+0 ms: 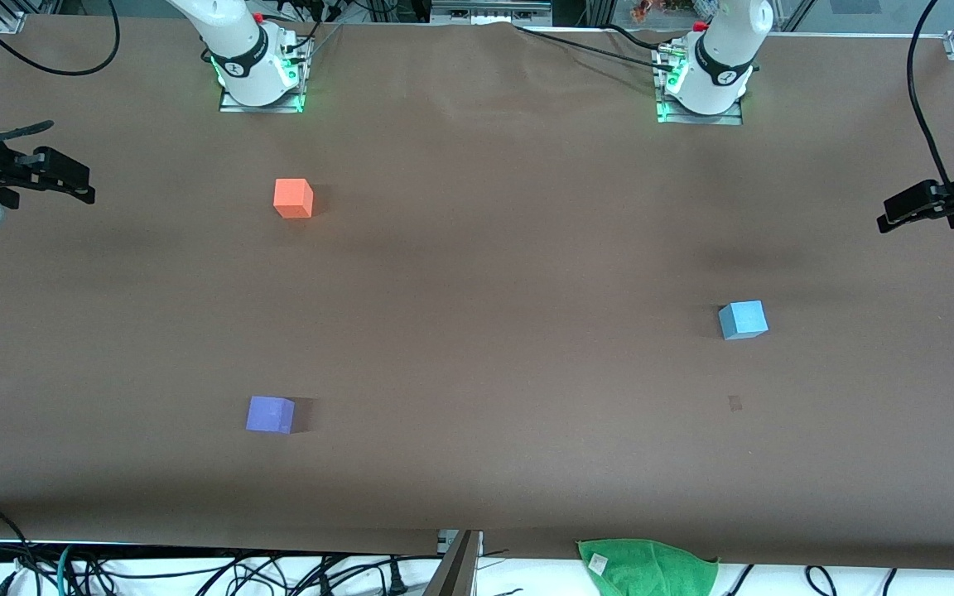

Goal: Place blue block between orange and purple blocks

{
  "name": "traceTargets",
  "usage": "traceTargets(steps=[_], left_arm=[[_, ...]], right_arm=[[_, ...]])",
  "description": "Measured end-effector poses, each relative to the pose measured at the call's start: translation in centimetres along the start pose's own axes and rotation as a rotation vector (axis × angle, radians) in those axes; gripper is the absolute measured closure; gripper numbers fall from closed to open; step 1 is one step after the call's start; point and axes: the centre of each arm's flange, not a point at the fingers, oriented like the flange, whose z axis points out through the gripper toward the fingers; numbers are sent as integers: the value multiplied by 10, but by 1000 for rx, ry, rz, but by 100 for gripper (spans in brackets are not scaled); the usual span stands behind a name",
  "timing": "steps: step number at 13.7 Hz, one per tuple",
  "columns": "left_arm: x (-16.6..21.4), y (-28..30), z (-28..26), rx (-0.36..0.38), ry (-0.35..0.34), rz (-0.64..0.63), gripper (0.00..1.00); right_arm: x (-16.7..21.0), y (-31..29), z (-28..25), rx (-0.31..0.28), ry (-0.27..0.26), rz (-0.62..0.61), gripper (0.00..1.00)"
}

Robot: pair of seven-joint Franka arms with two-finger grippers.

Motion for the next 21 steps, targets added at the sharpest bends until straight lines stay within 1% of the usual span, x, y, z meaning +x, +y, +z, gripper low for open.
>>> traceTargets(steps=[4,21], left_arm=[[-2,0,0,0,-19,2,0],[1,2,6,-3,-29,11,0]], right_arm=[[0,0,0,0,0,0,0],[0,0,0,0,1,0,0]])
